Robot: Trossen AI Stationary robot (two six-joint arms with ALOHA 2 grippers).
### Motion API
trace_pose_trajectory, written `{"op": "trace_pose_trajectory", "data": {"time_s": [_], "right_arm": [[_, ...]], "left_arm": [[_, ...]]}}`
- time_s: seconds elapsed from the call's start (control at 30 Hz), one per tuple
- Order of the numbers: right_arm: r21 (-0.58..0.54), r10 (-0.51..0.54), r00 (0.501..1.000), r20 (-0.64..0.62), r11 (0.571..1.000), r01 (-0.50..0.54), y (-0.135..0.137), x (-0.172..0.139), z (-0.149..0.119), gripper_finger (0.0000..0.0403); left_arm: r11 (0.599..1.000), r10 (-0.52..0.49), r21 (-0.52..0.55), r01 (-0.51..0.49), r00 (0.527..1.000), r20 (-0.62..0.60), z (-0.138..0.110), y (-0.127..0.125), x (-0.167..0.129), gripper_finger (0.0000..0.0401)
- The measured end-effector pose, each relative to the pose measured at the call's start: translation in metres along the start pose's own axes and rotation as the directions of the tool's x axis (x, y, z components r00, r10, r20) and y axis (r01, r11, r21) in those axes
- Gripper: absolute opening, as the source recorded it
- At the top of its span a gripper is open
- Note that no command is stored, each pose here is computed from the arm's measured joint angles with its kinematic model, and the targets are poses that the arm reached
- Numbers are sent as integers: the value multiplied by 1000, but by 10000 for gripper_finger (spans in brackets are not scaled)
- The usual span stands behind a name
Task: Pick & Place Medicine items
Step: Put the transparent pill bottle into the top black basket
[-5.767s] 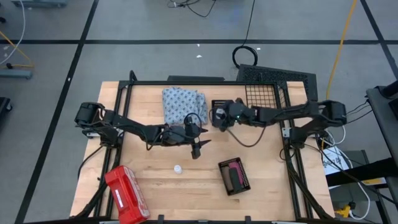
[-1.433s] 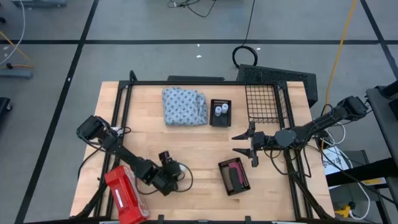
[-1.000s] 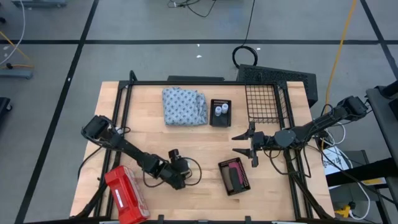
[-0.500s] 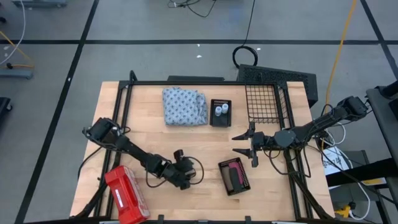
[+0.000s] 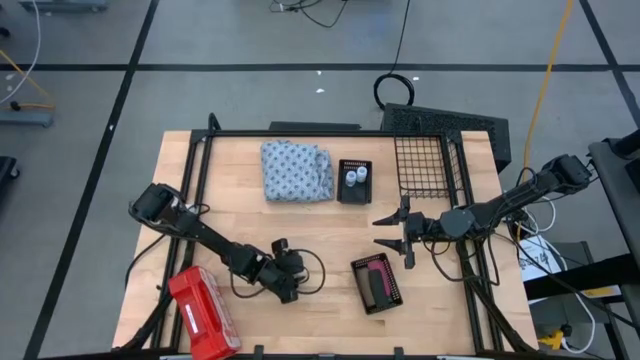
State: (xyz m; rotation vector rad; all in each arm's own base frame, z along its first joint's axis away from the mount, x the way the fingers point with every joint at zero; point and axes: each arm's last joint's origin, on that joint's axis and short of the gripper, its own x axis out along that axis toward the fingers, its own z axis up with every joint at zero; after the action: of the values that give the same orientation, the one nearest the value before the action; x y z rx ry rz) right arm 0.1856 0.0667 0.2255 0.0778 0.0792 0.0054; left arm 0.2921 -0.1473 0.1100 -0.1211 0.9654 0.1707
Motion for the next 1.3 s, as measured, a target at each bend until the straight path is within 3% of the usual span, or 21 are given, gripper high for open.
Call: {"op": "trace_pose_trajectory", "data": {"time_s": [0.17, 0.3, 0.5, 0.73, 1.0, 1.3], "right_arm": [[0, 0, 1000, 0, 1000, 0, 0, 0, 0, 203], [0, 0, 1000, 0, 1000, 0, 0, 0, 0, 203], [0, 0, 1000, -1, 1000, 0, 0, 0, 0, 203], [15, 0, 1000, -1, 1000, 0, 0, 0, 0, 203], [36, -8, 1000, -2, 999, 8, 0, 1, -1, 203], [-11, -123, 988, -96, 992, 123, 1, 28, -15, 203]], "left_arm": [[1000, 18, 4, -19, 999, 35, 2, -1, 0, 227], [999, 44, -3, -44, 994, 98, 6, -1, -1, 204], [999, 32, -5, -32, 996, 87, 6, -1, -1, 168], [999, 50, 2, -51, 989, 140, 11, 0, 0, 154], [996, 88, -15, -86, 973, 215, 50, 20, 4, 152], [999, 39, 5, -42, 961, 273, 100, 45, 3, 150]]}}
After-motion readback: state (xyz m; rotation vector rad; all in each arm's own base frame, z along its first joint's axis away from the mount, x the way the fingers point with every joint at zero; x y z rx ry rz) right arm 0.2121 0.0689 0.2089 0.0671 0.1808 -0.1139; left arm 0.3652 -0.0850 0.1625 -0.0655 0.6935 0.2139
